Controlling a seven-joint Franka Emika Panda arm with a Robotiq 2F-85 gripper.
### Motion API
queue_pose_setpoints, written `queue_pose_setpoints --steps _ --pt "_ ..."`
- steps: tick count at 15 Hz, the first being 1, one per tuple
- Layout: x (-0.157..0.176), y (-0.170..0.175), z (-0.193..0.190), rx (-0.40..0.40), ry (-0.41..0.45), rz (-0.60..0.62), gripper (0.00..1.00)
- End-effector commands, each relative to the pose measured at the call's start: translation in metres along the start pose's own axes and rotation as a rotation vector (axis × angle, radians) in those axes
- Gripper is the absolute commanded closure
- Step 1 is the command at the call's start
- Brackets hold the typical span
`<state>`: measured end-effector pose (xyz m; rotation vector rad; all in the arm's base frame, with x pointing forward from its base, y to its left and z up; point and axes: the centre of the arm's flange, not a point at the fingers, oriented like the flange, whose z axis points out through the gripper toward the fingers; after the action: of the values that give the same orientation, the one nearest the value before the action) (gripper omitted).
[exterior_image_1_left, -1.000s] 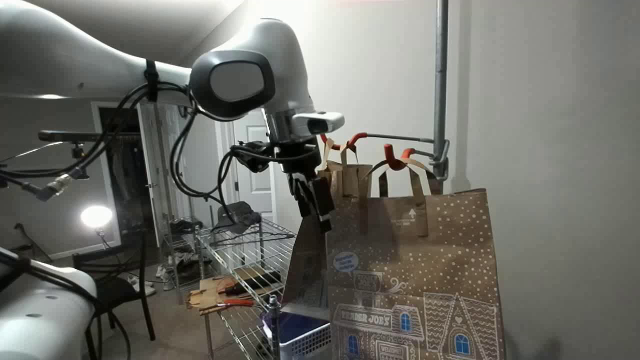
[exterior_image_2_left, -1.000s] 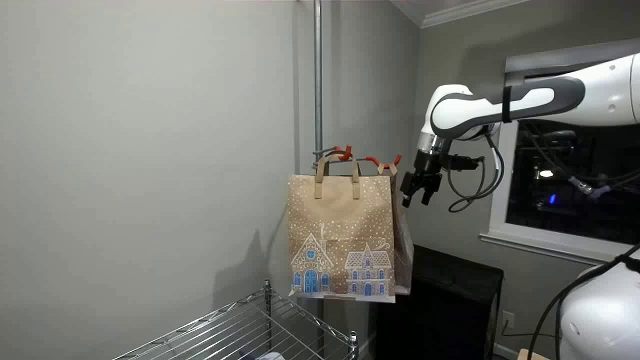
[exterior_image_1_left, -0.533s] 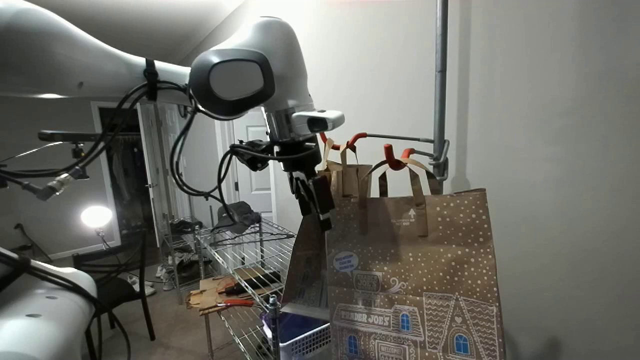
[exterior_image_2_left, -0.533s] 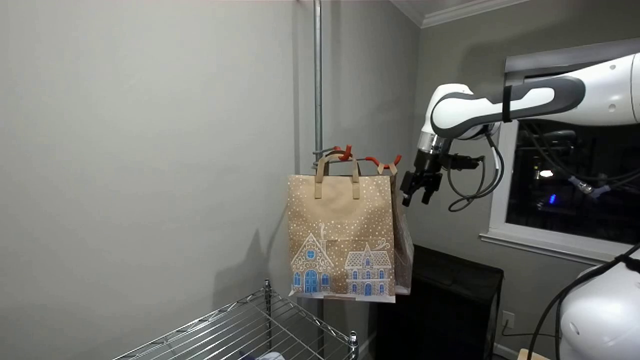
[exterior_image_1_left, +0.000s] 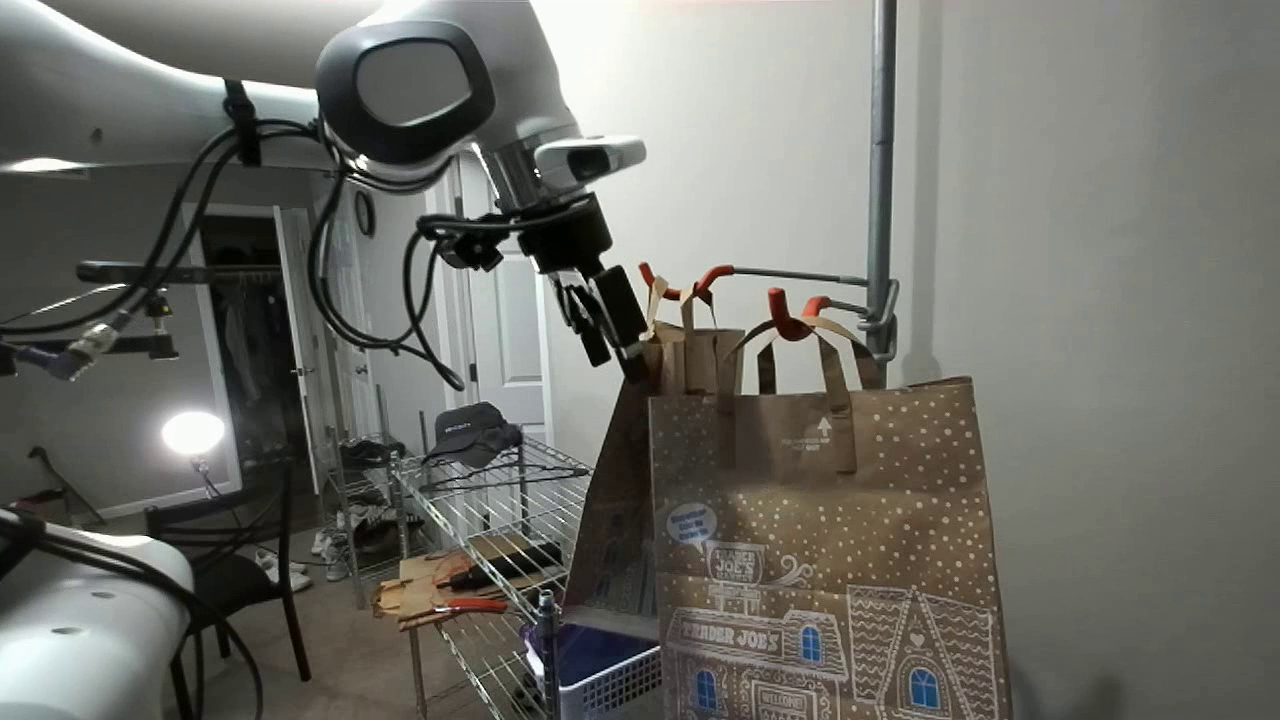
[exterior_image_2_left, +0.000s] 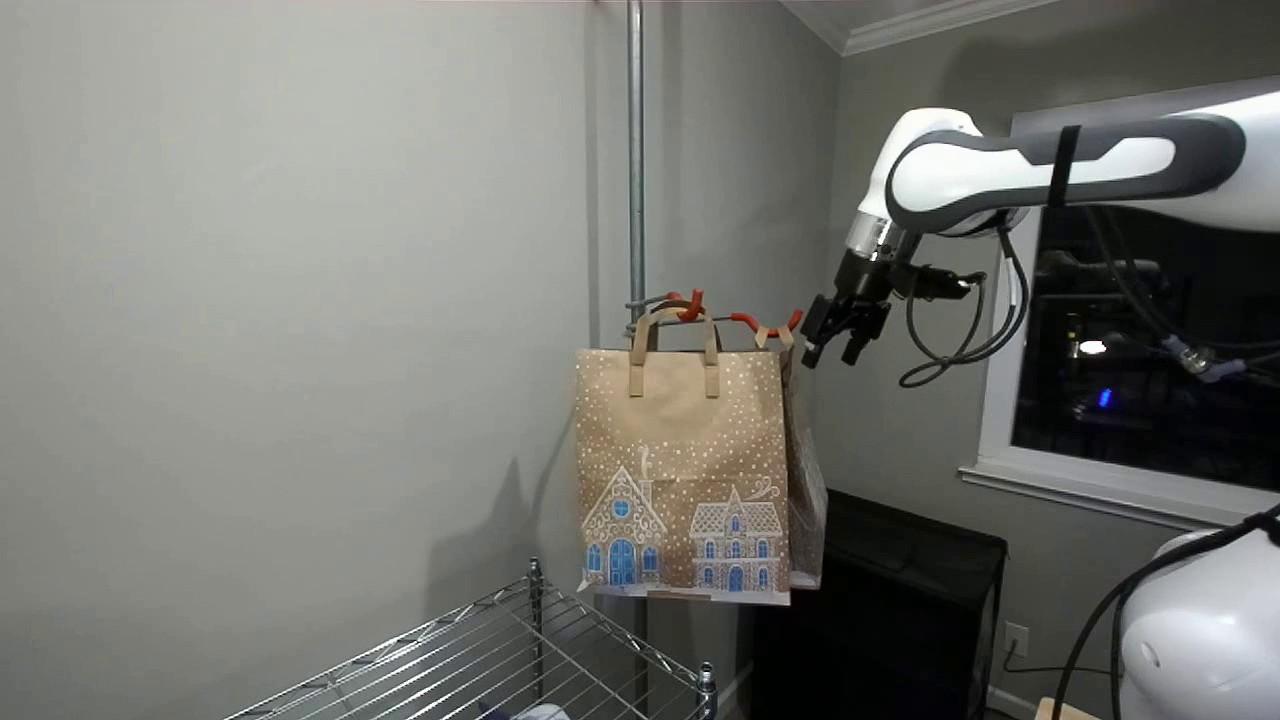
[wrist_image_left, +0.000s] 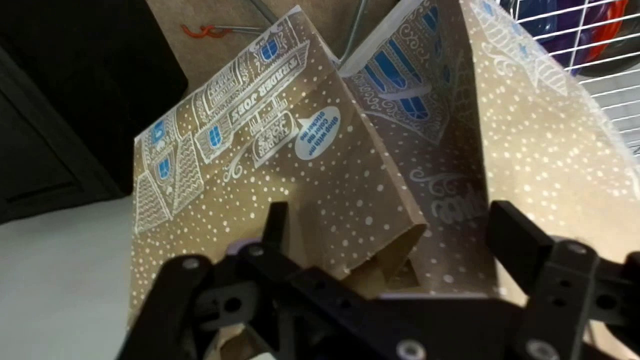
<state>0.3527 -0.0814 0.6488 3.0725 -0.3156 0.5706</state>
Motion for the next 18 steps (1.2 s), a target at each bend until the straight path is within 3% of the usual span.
queue_pose_setpoints --steps 1,5,9,10,18 --pt "-0.014 -0.022 -0.033 -0.011 0.045 -0.194 0.0" --pt "-0.01 -0.041 -0.05 -0.049 0.126 -0.378 0.0" --pt "-0.003 -0.046 -0.044 -0.047 0.207 -0.559 0.0" --pt "-0.006 -0.051 -0.054 -0.044 0.169 -0.468 0.0" --pt "0.002 -0.053 -0.047 -0.033 0.208 -0.542 0.0"
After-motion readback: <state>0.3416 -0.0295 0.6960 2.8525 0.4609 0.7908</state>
